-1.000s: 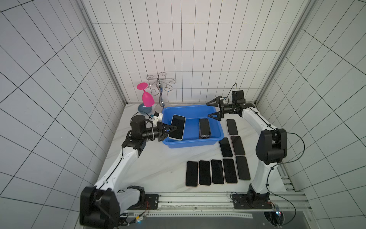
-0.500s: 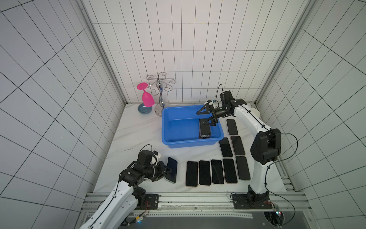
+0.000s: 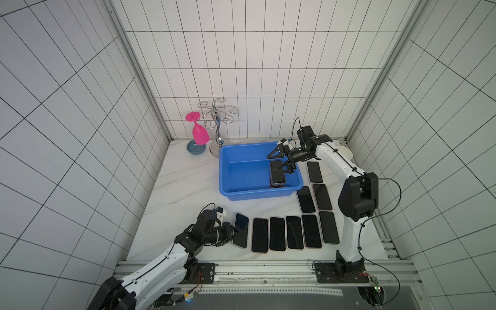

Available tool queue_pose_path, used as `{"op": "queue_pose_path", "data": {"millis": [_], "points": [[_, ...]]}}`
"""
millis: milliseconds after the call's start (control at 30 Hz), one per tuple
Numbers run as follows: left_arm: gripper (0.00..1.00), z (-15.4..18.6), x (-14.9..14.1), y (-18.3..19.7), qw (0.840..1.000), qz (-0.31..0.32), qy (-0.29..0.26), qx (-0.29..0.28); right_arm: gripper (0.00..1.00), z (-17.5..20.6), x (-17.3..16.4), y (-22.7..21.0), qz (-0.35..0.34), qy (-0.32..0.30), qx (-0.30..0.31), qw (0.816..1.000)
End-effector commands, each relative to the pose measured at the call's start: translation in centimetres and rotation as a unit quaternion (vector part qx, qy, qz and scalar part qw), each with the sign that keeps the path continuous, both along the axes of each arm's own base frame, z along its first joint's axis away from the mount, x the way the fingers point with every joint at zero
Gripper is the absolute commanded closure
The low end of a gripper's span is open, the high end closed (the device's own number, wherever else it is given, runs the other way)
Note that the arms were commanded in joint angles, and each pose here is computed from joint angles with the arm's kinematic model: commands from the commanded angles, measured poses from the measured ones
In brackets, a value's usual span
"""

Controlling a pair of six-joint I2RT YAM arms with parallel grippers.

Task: Take the phone out of the storage box
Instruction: Place the phone at the center of the board.

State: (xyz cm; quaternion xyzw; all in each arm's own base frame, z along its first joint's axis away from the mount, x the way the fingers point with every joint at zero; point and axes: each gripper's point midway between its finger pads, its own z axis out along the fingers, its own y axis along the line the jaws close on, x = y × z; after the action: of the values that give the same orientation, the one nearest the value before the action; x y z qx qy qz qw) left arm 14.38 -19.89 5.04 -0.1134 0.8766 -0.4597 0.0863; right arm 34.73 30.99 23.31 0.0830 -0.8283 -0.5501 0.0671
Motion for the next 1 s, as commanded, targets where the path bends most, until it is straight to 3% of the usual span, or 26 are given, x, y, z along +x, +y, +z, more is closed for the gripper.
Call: {"op": "queue_pose_path", "data": {"millis": [0,100,200,367,567,733,767,833,967], "points": [[1.00,-2.4,-1.7,0.6,0.999,0.005,0.045,0.016,0.01,-1.5,-0.7,0.1,0.011,0.017,-0.007,1.000],[0.98,-3.0,-2.6,0.9,0.998,-0.001,0.055,0.014,0.01,-2.0,-0.8,0.1,0.013,0.024,-0.008,1.000],[0.70,-3.8,-3.5,1.3,0.997,-0.005,0.070,0.022,0.01,-2.1,-0.7,0.1,0.014,0.025,-0.009,1.000],[0.38,-4.0,-3.5,1.4,0.997,-0.005,0.070,0.025,0.01,-2.7,-0.5,0.2,0.016,0.032,-0.010,0.999],[0.28,-4.4,-3.3,1.4,0.996,-0.007,0.076,0.042,0.01,-3.1,-0.5,0.4,0.019,0.034,-0.013,0.999],[0.10,-4.8,-2.1,3.4,0.986,0.015,0.085,0.139,0.01,-3.3,-0.2,0.2,0.017,0.032,-0.021,0.999],[0.02,-4.3,-1.7,3.8,0.984,0.019,0.086,0.156,0.01,-3.4,0.0,0.1,0.015,0.027,-0.030,0.999],[0.02,-3.6,-0.7,4.3,0.979,0.031,0.085,0.182,0.01,-4.0,0.6,-0.6,0.007,0.011,-0.068,0.998],[0.02,-1.9,1.3,4.9,0.972,0.040,0.089,0.215,0.01,-6.3,2.9,-3.3,-0.019,-0.028,-0.204,0.978]]}}
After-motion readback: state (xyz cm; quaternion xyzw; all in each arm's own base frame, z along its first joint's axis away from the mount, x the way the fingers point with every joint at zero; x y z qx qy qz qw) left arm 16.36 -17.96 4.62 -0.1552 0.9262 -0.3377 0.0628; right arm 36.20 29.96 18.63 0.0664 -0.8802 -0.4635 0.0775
